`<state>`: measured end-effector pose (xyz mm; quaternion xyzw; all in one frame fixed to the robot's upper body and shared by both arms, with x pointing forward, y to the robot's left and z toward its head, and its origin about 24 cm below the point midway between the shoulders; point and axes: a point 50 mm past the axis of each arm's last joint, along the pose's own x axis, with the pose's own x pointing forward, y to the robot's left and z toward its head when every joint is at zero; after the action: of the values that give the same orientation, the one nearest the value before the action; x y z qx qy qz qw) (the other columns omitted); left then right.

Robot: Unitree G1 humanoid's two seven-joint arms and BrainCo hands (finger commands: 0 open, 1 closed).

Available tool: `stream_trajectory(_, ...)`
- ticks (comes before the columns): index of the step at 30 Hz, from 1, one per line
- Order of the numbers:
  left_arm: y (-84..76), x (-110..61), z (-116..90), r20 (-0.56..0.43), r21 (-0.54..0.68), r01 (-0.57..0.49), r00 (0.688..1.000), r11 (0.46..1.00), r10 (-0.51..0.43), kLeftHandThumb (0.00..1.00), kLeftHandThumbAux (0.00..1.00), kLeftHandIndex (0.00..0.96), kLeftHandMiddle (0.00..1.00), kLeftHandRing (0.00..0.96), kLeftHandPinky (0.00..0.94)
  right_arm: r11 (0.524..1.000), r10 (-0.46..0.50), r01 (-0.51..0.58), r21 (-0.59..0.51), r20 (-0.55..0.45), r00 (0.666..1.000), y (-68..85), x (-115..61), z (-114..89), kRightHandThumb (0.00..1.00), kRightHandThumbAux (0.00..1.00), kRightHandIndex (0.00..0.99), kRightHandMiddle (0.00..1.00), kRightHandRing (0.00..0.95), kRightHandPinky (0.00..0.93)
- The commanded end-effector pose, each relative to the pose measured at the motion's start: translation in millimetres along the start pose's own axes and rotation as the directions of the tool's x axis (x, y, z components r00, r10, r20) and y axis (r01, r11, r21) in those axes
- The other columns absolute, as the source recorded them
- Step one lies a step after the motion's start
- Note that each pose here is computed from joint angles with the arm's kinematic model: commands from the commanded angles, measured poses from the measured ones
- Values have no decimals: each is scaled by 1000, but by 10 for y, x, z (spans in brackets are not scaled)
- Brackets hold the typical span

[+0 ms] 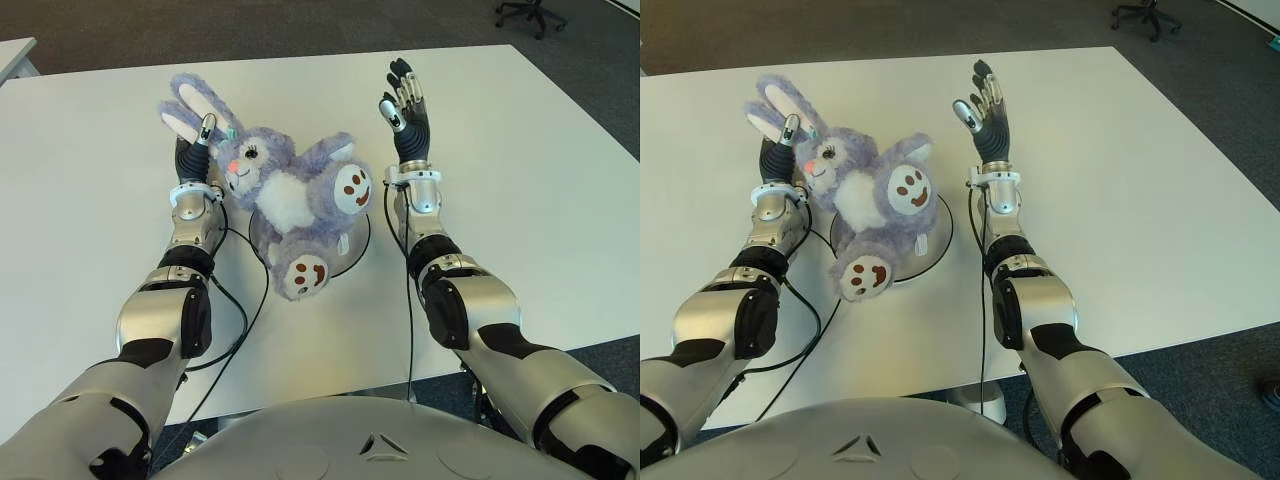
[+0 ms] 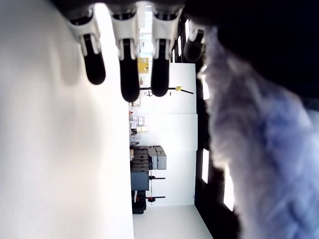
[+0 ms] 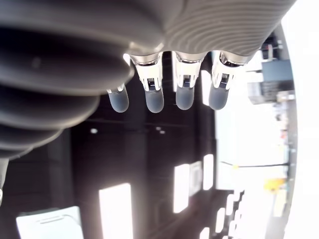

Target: Put the doll into the plate.

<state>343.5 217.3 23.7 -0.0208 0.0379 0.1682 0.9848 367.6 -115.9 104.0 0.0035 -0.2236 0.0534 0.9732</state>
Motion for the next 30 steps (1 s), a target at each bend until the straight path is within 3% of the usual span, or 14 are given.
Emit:
stream_trajectory(1,60,-281,-548,-223,27,-13,975,1000,19,0,375,83,243,270,239,1000,7,-7,-4,-59,998,-5,28,-45,0,514,0,0,0,0)
stream_trajectory(11,72,-279,-542,-216,30,-13,976,999,19,0,374,79,241,264,194,1000,-5,7,7,-206,979,-90,-60,-231,0,577,0,0,0,0)
stream_trajectory(15,79,-277,-539,-214,28,-13,977,1000,18,0,374,79,244,276,253,1000,-15,20,17,-239,971,-92,-66,-264,0,599,0,0,0,0)
stream_trajectory(23,91,-272,-529,-207,25,-11,978,1000,16,0,385,95,250,269,209,999,-30,42,32,-300,953,-108,-96,-331,0,614,0,0,0,0)
stream_trajectory(30,89,-265,-518,-201,20,-11,980,1000,15,0,391,103,252,291,279,998,-32,46,32,-333,943,-102,-120,-371,0,607,0,0,0,0)
